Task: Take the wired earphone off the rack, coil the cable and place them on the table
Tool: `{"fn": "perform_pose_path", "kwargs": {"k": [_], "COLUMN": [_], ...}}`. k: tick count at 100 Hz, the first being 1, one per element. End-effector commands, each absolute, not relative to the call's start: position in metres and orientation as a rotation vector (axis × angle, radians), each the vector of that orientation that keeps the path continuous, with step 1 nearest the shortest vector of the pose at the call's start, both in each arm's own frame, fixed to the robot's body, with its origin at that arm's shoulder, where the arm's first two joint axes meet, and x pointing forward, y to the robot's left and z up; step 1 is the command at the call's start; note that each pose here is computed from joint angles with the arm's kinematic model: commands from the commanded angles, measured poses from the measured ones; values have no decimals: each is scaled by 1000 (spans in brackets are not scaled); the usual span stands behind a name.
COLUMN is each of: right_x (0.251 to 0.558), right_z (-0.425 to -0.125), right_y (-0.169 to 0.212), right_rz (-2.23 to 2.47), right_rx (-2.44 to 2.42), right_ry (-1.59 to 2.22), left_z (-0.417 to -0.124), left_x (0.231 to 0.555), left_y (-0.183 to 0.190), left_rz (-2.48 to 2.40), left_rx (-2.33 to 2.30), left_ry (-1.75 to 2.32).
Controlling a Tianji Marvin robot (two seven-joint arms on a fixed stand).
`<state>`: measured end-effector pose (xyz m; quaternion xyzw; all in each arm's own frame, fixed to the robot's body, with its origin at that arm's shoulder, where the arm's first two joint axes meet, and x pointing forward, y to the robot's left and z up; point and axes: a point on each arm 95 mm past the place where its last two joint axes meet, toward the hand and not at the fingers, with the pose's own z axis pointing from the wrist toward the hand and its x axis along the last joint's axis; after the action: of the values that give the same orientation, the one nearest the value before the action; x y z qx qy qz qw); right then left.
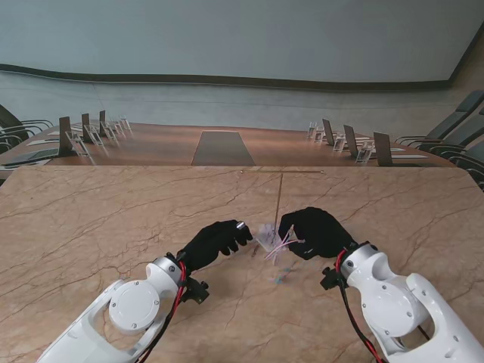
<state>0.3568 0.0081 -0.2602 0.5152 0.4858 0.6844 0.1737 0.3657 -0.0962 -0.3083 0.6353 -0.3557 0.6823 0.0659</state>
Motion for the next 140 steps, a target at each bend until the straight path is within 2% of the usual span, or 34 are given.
{"fn": "perform_pose_path", "kwargs": {"k": [1, 59, 140], "right_x": [353, 352, 353], "right_z": [-259, -254, -247], "right_y": [13, 17, 12], "right_rz": [1945, 1945, 1832], "right_rx": [1447, 1394, 1312], "right_ry": [1405, 1526, 1752], "left_z": [-313, -317, -339], "left_x": [363, 364, 374], "left_y": [-96, -97, -108], "left_rz": [2050, 2030, 1991], "left_rx": [1926, 1948, 1982], "left_ry": [-1067, -1111, -1227]}}
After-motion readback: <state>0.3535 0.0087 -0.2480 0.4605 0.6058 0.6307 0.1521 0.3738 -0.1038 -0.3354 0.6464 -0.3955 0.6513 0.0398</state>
